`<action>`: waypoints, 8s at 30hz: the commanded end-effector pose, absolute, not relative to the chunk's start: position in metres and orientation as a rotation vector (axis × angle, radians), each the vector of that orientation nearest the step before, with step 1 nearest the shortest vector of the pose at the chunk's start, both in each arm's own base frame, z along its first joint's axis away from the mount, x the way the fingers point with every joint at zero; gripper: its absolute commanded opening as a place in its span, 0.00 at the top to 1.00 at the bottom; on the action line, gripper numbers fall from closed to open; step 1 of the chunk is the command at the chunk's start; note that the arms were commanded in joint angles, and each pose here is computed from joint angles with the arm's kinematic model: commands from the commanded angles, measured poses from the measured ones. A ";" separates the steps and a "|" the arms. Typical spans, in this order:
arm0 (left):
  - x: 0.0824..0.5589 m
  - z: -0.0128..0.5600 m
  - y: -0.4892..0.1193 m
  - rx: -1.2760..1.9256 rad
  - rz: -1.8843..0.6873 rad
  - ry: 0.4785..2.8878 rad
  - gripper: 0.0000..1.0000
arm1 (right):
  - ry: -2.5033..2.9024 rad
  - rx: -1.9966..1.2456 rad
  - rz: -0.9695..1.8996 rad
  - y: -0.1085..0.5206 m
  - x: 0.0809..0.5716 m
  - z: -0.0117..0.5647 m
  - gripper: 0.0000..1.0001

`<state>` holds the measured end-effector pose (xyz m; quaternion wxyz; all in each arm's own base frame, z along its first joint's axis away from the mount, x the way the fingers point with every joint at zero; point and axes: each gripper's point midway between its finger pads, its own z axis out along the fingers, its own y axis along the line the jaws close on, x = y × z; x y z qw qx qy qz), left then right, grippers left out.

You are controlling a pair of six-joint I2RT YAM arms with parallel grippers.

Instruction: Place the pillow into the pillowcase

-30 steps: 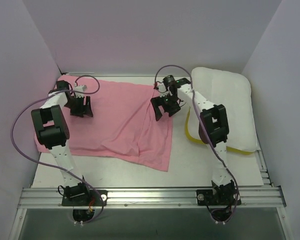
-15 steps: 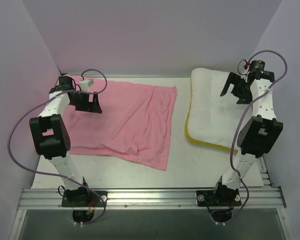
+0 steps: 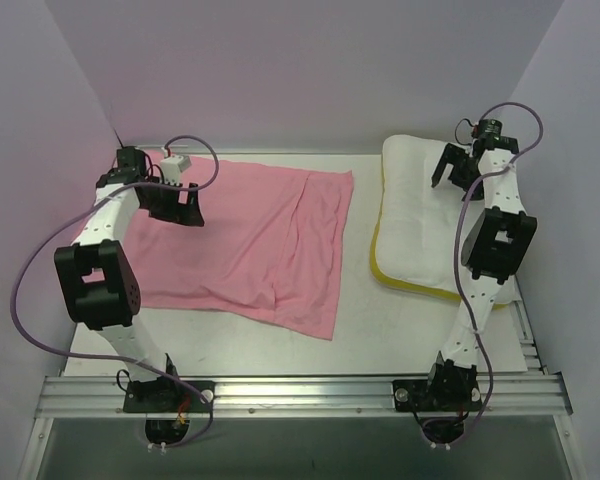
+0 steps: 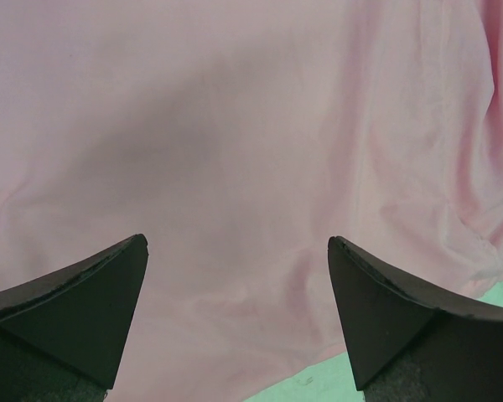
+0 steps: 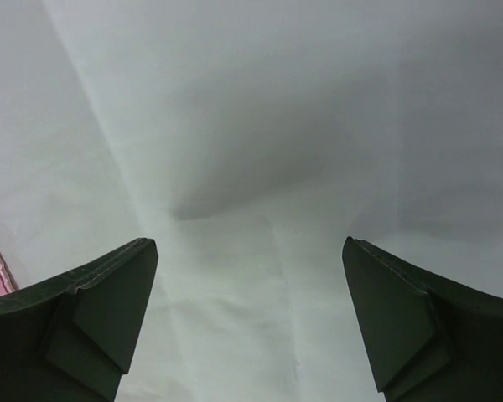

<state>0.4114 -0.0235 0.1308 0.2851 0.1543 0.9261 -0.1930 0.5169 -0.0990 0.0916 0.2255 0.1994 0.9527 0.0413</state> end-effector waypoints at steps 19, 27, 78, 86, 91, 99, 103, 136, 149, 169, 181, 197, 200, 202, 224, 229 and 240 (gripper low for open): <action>0.417 0.143 -0.033 0.438 -0.486 2.504 0.02 | 2.852 0.323 0.004 -0.092 0.509 0.011 0.02; 0.419 0.152 -0.027 0.418 -0.436 2.497 0.03 | 2.930 0.321 -0.021 -0.086 0.495 -0.002 0.23; 0.390 0.134 -0.210 0.666 -0.504 2.365 0.48 | 2.552 -0.969 0.443 0.054 0.335 0.143 1.00; 0.416 0.105 -0.249 0.710 -0.388 2.388 0.59 | 2.626 -0.904 0.497 0.053 0.327 0.120 1.00; 0.436 0.089 -0.260 0.699 -0.370 2.400 0.59 | 2.667 -0.838 0.549 0.058 0.330 0.107 1.00; 0.442 0.067 -0.277 0.737 -0.325 2.418 0.53 | 2.733 -0.793 0.535 0.053 0.333 0.087 1.00; 0.448 0.059 -0.275 0.728 -0.265 2.425 0.51 | 2.782 -0.791 0.468 0.048 0.334 0.076 1.00; 0.412 0.116 -0.243 0.774 -0.604 2.378 1.00 | 2.708 -0.746 0.376 0.046 0.343 0.113 1.00; 0.383 0.131 -0.240 0.785 -0.745 2.357 1.00 | 2.272 -0.932 0.668 0.120 0.338 0.228 1.00; 0.363 0.173 -0.232 0.823 -1.004 2.248 1.00 | 1.922 -2.025 0.593 0.148 0.237 0.127 1.00; 0.340 0.179 -0.231 0.897 -1.066 2.229 1.00 | 1.771 -2.236 0.517 0.167 0.274 0.126 1.00; 0.310 0.196 -0.229 1.054 -1.198 2.249 1.00 | 2.351 -1.276 0.478 0.205 0.389 0.107 1.00; 0.324 0.193 -0.229 1.035 -1.139 2.277 0.89 | 2.435 -1.043 0.550 0.214 0.395 0.108 1.00; 0.341 0.181 -0.220 0.976 -1.009 2.333 0.78 | 2.501 -0.896 0.565 0.217 0.399 0.105 1.00; 0.335 0.079 -0.180 0.828 -0.502 2.494 0.38 | 2.594 -0.673 0.670 0.224 0.389 0.085 1.00; 0.347 0.090 -0.191 0.877 -0.555 2.426 0.96 | 2.589 -0.695 0.639 0.219 0.390 0.083 1.00; 0.241 0.184 -0.202 1.298 -1.148 2.233 1.00 | 2.693 -0.032 0.636 0.222 0.425 0.090 1.00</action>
